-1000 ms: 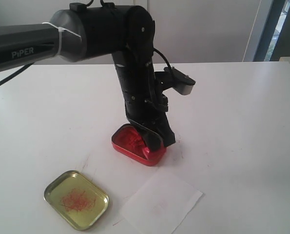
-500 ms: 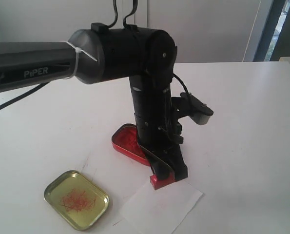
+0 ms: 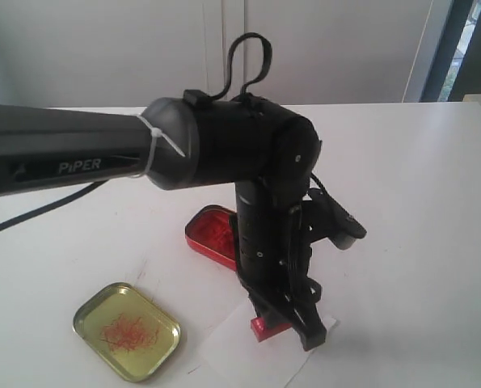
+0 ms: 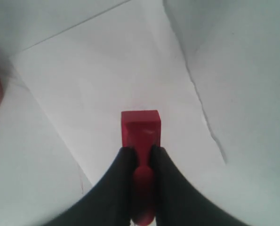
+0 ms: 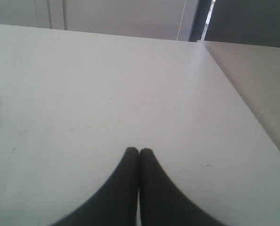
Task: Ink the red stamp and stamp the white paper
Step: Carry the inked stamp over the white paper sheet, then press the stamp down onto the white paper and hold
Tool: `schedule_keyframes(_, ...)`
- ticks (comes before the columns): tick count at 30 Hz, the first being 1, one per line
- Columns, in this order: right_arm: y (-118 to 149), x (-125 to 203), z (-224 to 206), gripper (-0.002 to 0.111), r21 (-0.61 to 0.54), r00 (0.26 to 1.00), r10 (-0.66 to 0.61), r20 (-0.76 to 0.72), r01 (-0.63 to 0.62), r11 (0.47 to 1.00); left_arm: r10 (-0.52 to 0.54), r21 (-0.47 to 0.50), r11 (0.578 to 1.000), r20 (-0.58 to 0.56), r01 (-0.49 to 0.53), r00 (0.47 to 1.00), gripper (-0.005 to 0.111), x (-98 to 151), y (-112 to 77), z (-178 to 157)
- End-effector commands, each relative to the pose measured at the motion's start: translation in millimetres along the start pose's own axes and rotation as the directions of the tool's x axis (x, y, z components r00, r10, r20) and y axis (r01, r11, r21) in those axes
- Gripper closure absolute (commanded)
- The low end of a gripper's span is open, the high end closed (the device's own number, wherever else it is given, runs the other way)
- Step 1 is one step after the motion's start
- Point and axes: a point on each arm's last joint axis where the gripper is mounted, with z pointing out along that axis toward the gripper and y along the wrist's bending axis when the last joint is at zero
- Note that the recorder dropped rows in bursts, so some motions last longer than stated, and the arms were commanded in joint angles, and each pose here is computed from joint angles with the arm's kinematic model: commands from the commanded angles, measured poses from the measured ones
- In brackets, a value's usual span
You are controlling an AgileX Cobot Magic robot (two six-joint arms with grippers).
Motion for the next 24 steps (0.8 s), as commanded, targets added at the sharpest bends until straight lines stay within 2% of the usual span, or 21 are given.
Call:
schedule_keyframes(1,0.0,0.3,-0.1,0.108,0.000,1.000,-0.010,0.009,0.010,1.000,0.007,-0.066,0.998,-0.001,-0.007,1.000,0.107,0.7,-9.3,-4.9)
schedule_keyframes(10,0.0,0.3,-0.1,0.108,0.000,1.000,-0.010,0.009,0.010,1.000,0.020,0.007,1.000,0.012,-0.021,1.000,0.107,6.1,-15.4,13.1)
schedule_keyframes(14,0.0,0.3,-0.1,0.108,0.000,1.000,-0.010,0.009,0.010,1.000,-0.014,0.069,0.998,0.076,0.009,0.997,0.107,8.1,-5.6,-4.3)
schedule_keyframes(18,0.0,0.3,-0.1,0.108,0.000,1.000,-0.010,0.009,0.010,1.000,-0.041,0.054,0.998,0.114,0.035,0.993,0.107,12.4,7.3,-18.7)
schedule_keyframes(24,0.0,0.3,-0.1,0.108,0.000,1.000,-0.010,0.009,0.010,1.000,-0.039,0.045,0.998,0.098,0.034,0.994,0.107,18.9,8.5,-7.0)
